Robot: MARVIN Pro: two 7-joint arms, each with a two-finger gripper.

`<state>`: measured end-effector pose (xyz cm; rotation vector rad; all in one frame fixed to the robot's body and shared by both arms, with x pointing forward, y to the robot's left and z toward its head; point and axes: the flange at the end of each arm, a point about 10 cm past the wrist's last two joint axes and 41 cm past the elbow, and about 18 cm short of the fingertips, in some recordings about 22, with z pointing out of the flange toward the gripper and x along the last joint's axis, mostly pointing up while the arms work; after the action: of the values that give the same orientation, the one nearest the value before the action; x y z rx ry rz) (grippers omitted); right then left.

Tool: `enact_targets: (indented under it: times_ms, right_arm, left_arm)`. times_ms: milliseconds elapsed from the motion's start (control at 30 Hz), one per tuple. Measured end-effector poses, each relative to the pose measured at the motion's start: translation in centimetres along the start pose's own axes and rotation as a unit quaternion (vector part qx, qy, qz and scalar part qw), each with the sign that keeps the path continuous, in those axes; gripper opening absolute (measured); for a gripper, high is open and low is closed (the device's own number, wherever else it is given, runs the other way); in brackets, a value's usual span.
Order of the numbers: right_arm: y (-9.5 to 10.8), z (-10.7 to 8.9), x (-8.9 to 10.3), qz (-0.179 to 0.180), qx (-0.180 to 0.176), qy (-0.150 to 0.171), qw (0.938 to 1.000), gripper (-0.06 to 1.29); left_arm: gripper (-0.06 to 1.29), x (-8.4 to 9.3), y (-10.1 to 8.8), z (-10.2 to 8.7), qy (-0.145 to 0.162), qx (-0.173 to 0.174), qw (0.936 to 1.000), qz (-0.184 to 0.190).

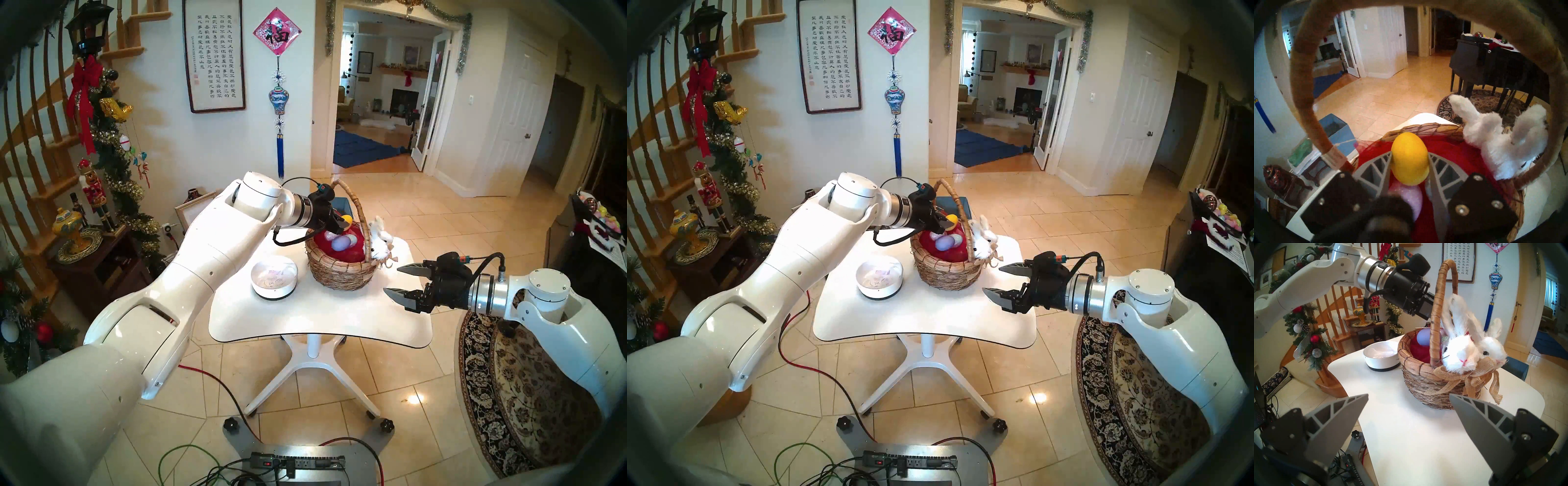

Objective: Put easter egg into basket

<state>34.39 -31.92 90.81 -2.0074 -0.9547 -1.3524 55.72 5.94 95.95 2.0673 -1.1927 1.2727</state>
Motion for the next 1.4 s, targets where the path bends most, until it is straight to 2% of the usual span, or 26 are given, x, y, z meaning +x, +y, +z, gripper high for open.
enact_targets:
  times_ms: [467,600,733,833,967,1167,1400]
  right_arm:
    - [0.0,0.0,0.0,0.000,0.000,0.000,1.0000,1.24]
    - [0.0,0.0,0.0,0.000,0.000,0.000,1.0000,1.24]
    - [0.0,0.0,0.0,0.000,0.000,0.000,1.0000,1.24]
    - [0.0,0.0,0.0,0.000,0.000,0.000,1.0000,1.24]
    - [0.0,0.0,0.0,0.000,0.000,0.000,1.0000,1.24]
    - [0.0,0.0,0.0,0.000,0.000,0.000,1.0000,1.24]
    - [0.0,0.0,0.0,0.000,0.000,0.000,1.0000,1.24]
  left_arm:
    - [0.48,-0.1,-0.1,0.3,-0.001,-0.008,0.9999,0.012]
    - [0.64,0.0,-0.2,0.1,0.001,-0.007,0.9999,0.014]
    - [0.66,0.1,-0.4,-0.2,0.003,-0.005,0.9999,0.015]
    - [0.90,0.2,-0.7,-0.6,0.005,-0.003,0.9998,0.017]
    - [1.00,0.3,-0.9,-1.3,0.009,0.000,0.9998,0.017]
    - [1.00,0.5,-1.0,-2.5,0.018,-0.001,0.9998,0.009]
    - [1.00,0.4,-0.9,-5.1,0.034,-0.016,0.9993,-0.008]
